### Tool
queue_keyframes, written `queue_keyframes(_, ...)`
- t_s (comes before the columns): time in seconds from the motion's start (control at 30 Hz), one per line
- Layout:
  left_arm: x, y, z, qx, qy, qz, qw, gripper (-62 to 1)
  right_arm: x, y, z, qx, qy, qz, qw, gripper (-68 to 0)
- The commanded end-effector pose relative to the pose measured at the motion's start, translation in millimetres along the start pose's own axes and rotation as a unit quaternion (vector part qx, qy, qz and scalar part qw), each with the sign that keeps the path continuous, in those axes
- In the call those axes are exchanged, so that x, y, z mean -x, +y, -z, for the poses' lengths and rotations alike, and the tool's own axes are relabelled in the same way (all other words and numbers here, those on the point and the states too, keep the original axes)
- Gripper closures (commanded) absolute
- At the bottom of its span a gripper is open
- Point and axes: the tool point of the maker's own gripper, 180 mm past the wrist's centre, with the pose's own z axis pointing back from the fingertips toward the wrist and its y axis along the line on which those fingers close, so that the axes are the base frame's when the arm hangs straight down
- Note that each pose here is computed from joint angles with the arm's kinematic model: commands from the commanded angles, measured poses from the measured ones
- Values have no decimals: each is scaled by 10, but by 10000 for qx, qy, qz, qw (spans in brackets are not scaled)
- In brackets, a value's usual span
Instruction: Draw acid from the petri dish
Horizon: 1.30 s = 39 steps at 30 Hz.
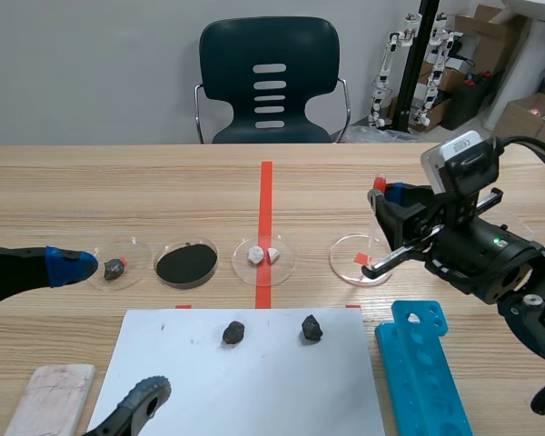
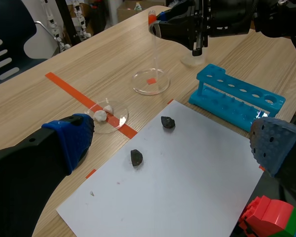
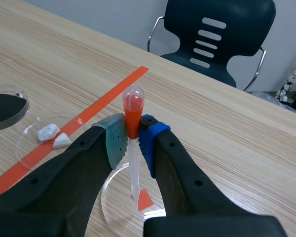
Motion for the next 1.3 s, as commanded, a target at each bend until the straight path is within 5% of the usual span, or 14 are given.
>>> queue_keyframes(0.0,-84,15,11,-35,-171,5,9998,-623,-178,-133,29,76,-273,-134,9995,-79)
queue_keyframes(0.63,-84,15,11,-37,-174,3,9998,-623,-482,-114,76,-2,-420,-428,9982,-79)
queue_keyframes(1.27,3,15,12,-35,70,6,10000,-623,-925,255,-142,-363,-581,-400,9969,-79)
